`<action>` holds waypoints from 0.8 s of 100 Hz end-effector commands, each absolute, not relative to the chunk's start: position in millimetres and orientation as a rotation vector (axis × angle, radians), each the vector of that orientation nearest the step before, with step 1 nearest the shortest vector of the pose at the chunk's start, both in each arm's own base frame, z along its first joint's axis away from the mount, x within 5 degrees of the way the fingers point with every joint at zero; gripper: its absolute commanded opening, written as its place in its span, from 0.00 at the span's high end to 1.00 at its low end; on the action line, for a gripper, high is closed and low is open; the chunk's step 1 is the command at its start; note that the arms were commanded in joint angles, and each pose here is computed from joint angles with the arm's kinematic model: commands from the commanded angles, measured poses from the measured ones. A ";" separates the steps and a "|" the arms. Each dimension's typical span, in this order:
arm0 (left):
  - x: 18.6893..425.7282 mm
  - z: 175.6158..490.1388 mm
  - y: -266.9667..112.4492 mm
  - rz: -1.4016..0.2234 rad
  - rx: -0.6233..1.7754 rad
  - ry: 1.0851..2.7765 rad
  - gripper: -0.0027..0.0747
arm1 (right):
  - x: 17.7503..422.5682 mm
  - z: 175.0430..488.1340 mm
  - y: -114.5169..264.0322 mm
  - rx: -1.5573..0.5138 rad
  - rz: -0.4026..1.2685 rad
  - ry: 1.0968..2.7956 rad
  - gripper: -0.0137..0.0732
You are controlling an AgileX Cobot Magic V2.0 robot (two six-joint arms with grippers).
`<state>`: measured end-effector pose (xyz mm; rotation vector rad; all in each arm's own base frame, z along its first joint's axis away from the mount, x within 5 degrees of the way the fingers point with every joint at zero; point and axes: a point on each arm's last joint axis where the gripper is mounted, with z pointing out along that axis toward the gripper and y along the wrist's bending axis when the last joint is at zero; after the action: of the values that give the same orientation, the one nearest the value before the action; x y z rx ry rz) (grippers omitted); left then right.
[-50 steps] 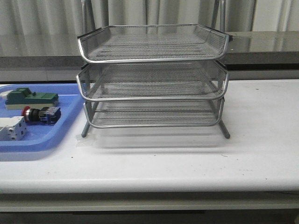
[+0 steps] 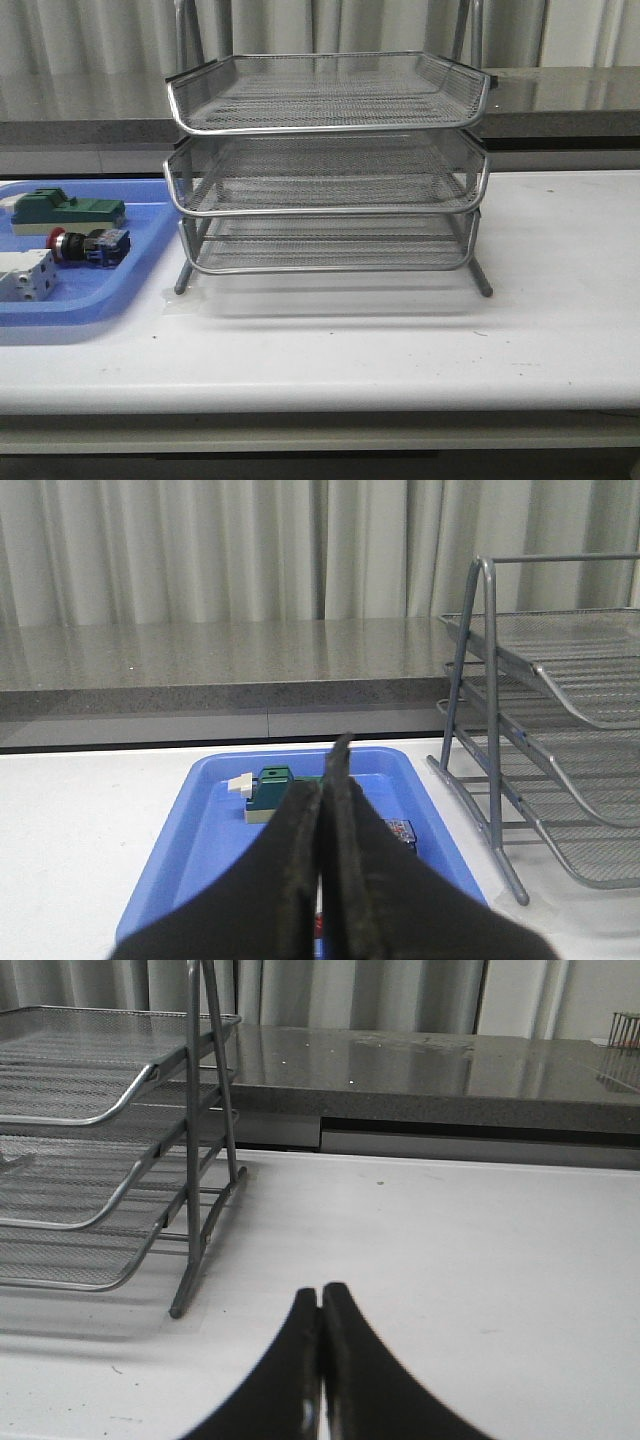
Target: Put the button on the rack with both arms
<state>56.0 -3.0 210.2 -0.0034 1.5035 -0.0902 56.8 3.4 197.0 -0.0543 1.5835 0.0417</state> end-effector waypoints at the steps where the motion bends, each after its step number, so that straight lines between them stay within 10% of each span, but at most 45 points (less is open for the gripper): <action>1: 54.3 208.3 -3.2 -0.106 -0.011 1.422 0.99 | 55.2 206.0 3.1 -0.055 0.031 1.476 0.91; 51: 54.3 208.3 -3.2 -0.106 -0.011 1.422 0.99 | 50.0 234.1 2.3 0.031 0.125 1.336 0.91; 80: 54.3 208.3 -3.2 -0.106 -0.011 1.422 0.99 | 50.7 293.9 6.2 0.037 0.177 1.621 0.91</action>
<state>56.0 -3.0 210.2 -0.0034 1.5035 -0.0902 47.1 5.4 264.0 0.0286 1.5853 0.1695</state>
